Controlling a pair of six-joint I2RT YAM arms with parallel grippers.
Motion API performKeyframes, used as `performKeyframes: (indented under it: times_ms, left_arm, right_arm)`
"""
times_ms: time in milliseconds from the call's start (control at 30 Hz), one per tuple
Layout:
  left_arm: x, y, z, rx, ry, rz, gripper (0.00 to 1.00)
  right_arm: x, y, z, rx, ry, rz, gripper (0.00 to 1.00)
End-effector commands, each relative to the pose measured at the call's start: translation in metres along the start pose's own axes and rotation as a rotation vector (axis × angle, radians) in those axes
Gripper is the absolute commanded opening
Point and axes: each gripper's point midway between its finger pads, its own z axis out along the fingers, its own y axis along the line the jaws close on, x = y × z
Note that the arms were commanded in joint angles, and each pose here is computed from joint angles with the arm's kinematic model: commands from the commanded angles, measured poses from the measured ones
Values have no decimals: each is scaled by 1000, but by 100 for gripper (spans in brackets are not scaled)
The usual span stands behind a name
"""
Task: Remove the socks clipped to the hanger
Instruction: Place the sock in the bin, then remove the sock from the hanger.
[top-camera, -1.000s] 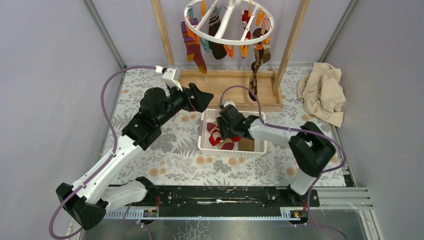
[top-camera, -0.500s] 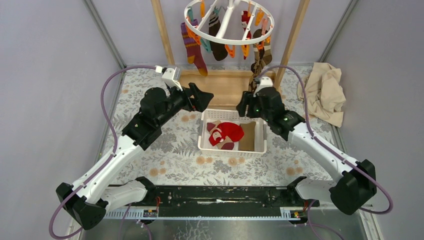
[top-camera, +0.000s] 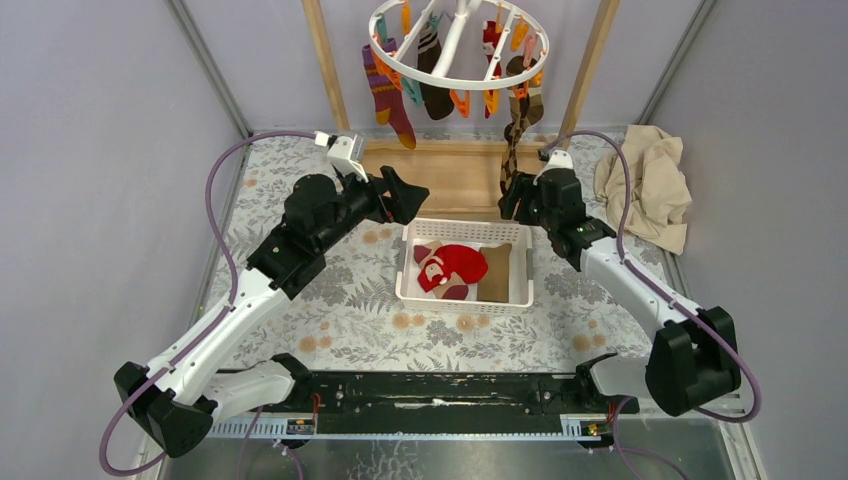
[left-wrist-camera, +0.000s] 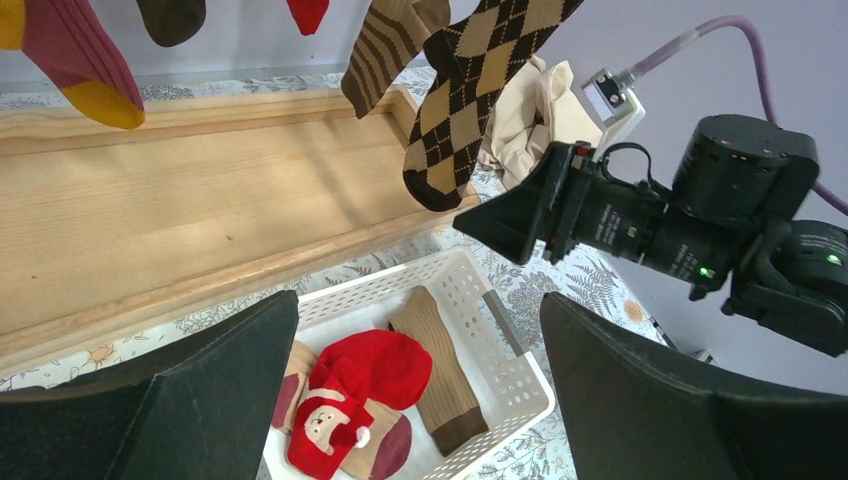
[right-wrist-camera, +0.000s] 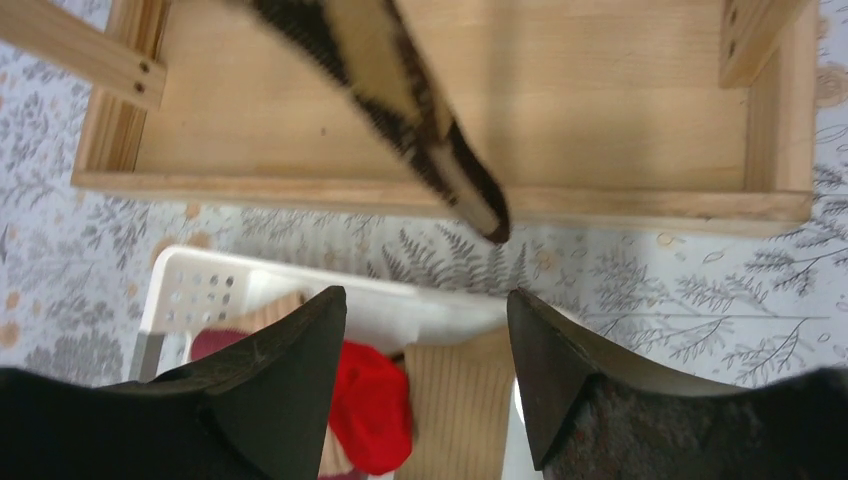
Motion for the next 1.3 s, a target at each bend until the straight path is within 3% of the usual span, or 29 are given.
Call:
performKeyframes:
  times_ms: [0, 500, 567, 733, 867, 1267]
  left_arm:
    - [-11, -5, -2, 14, -32, 21, 99]
    - [2, 0, 1, 9, -10, 18, 99]
    - [5, 0, 3, 14, -6, 12, 99]
    - [12, -2, 7, 34, 13, -3, 99]
    - [18, -1, 11, 38, 23, -5, 99]
    - [22, -14, 30, 124, 9, -38, 99]
  right_arm:
    - [-42, -4, 16, -21, -137, 17, 67]
    - [-104, 32, 40, -197, -283, -10, 66]
    - [-109, 36, 44, -206, -285, -2, 60]
    - [-115, 48, 44, -254, -271, 22, 23]
    - [-113, 52, 33, -289, -266, 52, 10]
    - [-110, 66, -14, -610, -169, 328, 5]
